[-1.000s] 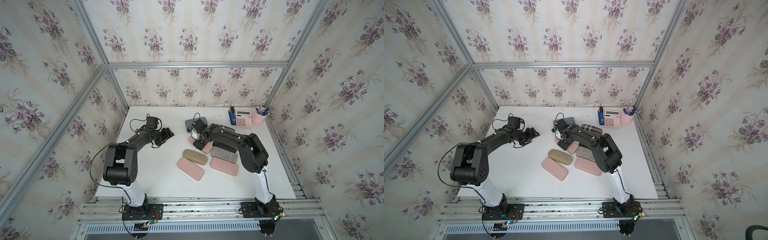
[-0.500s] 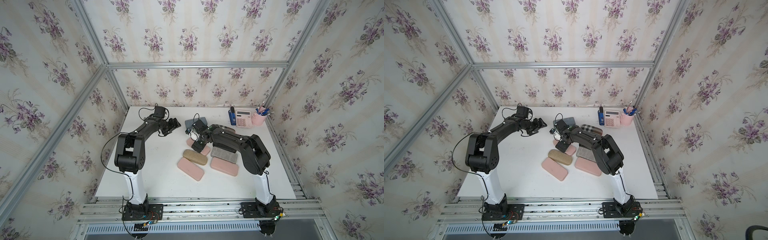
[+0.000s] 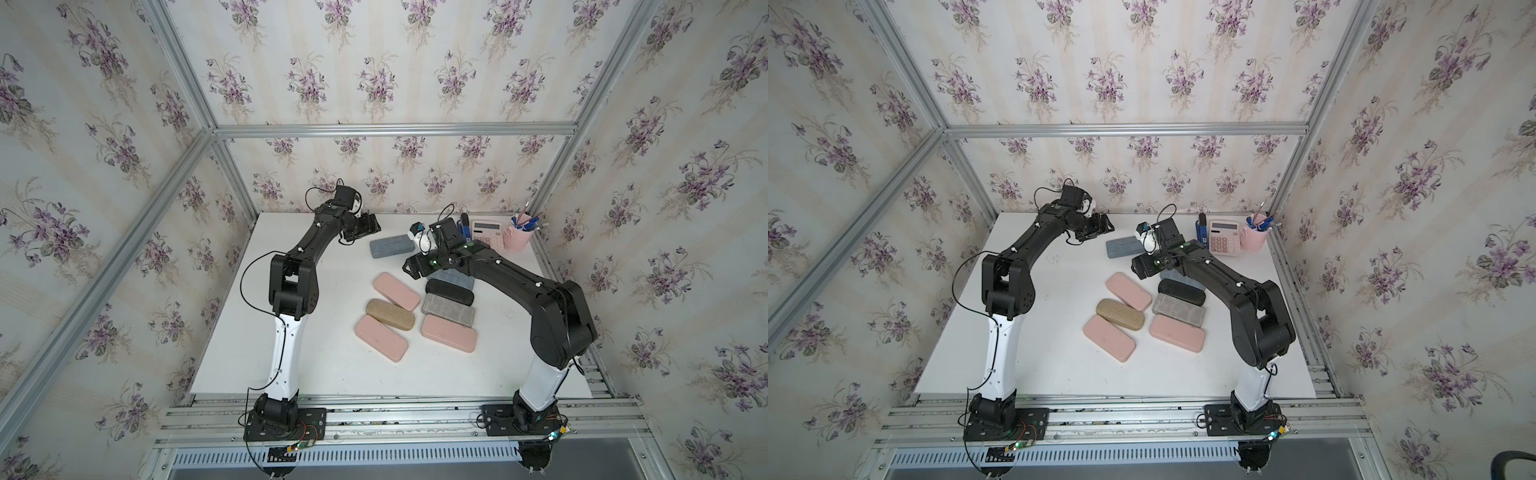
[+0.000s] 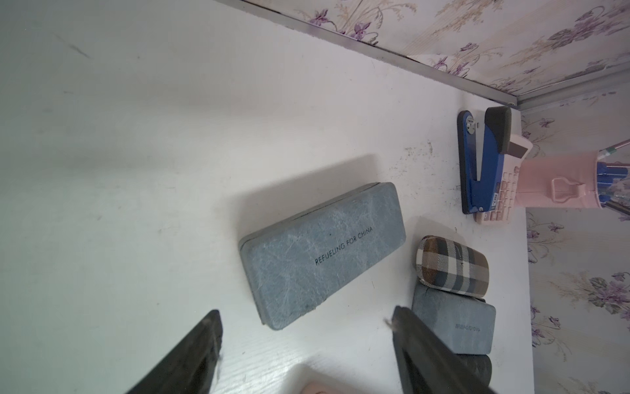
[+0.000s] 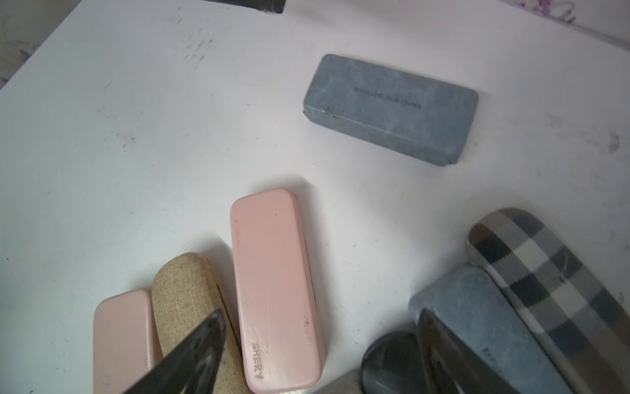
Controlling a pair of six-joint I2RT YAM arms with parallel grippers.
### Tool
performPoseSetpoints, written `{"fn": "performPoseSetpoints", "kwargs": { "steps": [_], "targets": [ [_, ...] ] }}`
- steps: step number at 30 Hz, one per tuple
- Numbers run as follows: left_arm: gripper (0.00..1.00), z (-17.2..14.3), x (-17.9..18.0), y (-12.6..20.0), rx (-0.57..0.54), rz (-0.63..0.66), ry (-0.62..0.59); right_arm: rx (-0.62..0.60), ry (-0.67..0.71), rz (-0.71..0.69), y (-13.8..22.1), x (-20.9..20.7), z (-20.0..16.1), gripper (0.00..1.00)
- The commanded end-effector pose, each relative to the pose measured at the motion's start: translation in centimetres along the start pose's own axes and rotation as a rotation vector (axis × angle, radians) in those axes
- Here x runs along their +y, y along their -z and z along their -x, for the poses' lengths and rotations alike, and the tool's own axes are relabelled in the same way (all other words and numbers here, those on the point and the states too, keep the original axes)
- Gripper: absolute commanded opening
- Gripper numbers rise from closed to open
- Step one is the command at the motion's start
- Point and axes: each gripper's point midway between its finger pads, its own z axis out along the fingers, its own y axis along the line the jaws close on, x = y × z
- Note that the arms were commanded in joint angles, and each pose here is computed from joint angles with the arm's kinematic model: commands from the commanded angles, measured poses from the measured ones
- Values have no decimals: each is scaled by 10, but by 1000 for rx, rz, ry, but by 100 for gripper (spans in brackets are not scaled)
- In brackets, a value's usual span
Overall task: Close the glasses case
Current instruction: Move the glasses case to the center of the board, then adjust the glasses case at the center of the board.
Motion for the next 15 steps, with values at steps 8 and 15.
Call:
{"fn": "performPoseSetpoints", "kwargs": {
  "steps": [8, 15],
  "targets": [
    [85, 14, 21, -45, -69, 207, -41, -56, -159, 17, 8, 4, -13, 87],
    [87, 35, 3, -66, -164, 134, -79, -115, -197, 58, 29, 14, -27, 88]
  ]
}}
